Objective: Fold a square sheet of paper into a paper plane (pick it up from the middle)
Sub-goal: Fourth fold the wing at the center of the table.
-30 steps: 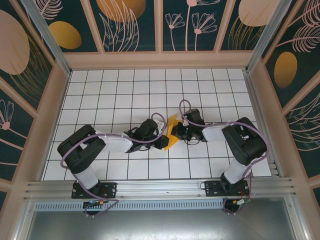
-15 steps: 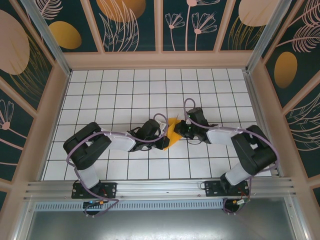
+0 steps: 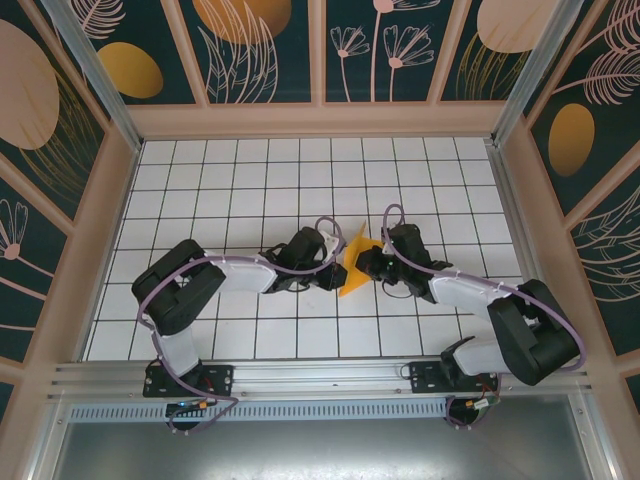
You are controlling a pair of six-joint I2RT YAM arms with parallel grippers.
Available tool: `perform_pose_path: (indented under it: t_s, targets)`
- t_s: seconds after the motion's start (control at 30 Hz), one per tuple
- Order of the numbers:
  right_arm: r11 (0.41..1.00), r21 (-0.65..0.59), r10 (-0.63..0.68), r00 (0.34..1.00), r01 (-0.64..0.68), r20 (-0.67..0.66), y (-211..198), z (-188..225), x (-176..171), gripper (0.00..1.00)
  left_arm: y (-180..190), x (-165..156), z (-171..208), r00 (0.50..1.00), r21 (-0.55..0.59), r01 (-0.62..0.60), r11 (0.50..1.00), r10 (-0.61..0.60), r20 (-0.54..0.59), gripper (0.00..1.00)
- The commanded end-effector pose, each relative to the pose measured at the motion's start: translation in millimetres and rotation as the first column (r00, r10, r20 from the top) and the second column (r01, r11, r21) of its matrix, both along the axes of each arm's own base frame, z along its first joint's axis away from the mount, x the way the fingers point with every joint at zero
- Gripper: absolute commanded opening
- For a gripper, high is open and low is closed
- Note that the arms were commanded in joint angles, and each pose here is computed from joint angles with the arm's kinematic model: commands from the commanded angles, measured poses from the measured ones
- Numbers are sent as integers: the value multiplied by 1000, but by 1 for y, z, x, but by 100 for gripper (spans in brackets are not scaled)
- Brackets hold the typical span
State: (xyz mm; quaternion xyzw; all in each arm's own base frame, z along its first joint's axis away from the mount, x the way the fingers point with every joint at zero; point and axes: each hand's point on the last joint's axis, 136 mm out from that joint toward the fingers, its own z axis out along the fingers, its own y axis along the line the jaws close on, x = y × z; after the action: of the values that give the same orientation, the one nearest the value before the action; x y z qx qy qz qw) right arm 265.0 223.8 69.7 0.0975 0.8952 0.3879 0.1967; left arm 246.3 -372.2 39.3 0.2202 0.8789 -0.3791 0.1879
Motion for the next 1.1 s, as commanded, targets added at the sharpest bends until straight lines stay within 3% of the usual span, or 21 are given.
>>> perform_pose_path:
  t_s: [0.0,0.13,0.27,0.57,0.87,1.07]
  targets:
    - [1000,1,-12,1000,12,12,-2,3,0,7,-1,-6,-11,998,32,53,998,-52,-34,13]
    - [985,-136,-117,991,108,-60,-27,-27,2,4,3,-3,-11,999,49,28,998,-27,-27,13]
    - [988,-103,-123,986,112,-109,-30,-39,5,3,17,5,-5,999,88,-40,995,38,23,10]
    - [999,-37,1,991,-7,-137,2,-49,12,3,41,9,11,991,170,-92,981,74,110,6]
    - [990,-56,123,987,-129,-102,42,-49,24,4,69,-2,8,987,241,-138,961,114,112,6]
    - [985,-60,157,986,-161,-58,46,-33,28,7,72,2,-11,986,299,-161,940,143,83,6]
